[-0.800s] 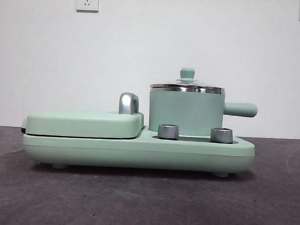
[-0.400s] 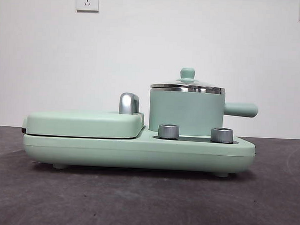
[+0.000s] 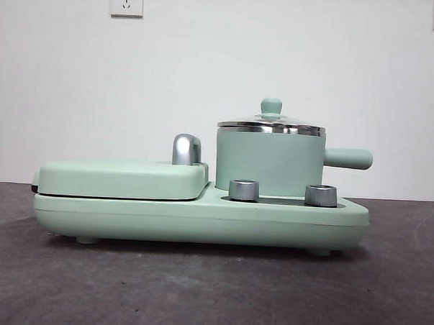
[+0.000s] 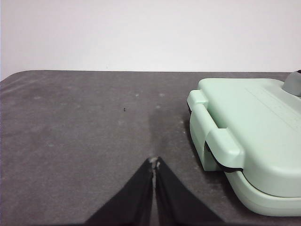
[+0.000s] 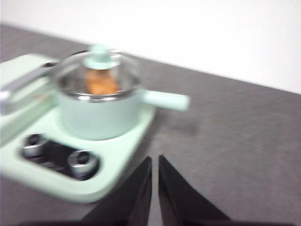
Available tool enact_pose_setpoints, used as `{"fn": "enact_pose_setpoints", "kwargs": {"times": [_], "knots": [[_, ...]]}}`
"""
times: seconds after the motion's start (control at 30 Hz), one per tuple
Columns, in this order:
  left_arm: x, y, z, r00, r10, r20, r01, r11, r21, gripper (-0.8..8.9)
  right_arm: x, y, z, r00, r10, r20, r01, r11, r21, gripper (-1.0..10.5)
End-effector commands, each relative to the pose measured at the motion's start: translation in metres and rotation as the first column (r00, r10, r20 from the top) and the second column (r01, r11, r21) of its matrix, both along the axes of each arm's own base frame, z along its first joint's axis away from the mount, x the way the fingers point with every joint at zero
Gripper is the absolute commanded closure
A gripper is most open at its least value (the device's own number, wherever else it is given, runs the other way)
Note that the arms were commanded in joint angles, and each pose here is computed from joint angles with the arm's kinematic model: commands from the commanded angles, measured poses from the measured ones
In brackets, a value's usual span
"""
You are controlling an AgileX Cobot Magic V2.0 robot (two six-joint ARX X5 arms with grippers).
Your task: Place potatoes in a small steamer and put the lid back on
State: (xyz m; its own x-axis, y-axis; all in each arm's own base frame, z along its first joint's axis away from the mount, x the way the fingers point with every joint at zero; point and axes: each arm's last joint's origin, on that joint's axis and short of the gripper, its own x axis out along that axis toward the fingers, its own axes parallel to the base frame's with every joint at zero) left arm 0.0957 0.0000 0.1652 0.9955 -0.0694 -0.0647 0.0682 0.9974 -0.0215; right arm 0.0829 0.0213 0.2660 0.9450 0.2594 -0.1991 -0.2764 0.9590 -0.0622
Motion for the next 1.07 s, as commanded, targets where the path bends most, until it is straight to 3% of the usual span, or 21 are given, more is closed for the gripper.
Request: {"fn": "enact_pose_setpoints", "kwargs": {"times": [0.03, 0.23, 0.5, 1.07], "knots": [[0.001, 0.0, -0.005, 1.0, 0.004, -0.009, -0.004, 1.0, -0.001, 8.07, 0.005, -0.004, -0.031, 0.996, -0.06, 0.06, 0.06, 0.998, 0.003, 9.3], [0.001, 0.0, -0.005, 1.0, 0.004, -0.009, -0.004, 1.0, -0.001, 8.07, 0.01, -0.015, -0.08, 0.982, -0.177, 0.059, 0.178, 0.984, 0.004, 9.3], [0.001, 0.0, -0.005, 1.0, 0.004, -0.009, -0.004, 1.0, -0.001, 8.07, 0.013, -0.017, -0.114, 0.978, -0.206, 0.034, 0.205, 0.979, 0.014, 9.3], [0.001, 0.0, -0.005, 1.0, 0.004, -0.009, -0.004, 1.0, -0.001, 8.07, 0.013, -0.017, -0.114, 0.977, -0.206, 0.049, 0.205, 0.979, 0.022, 9.3]]}}
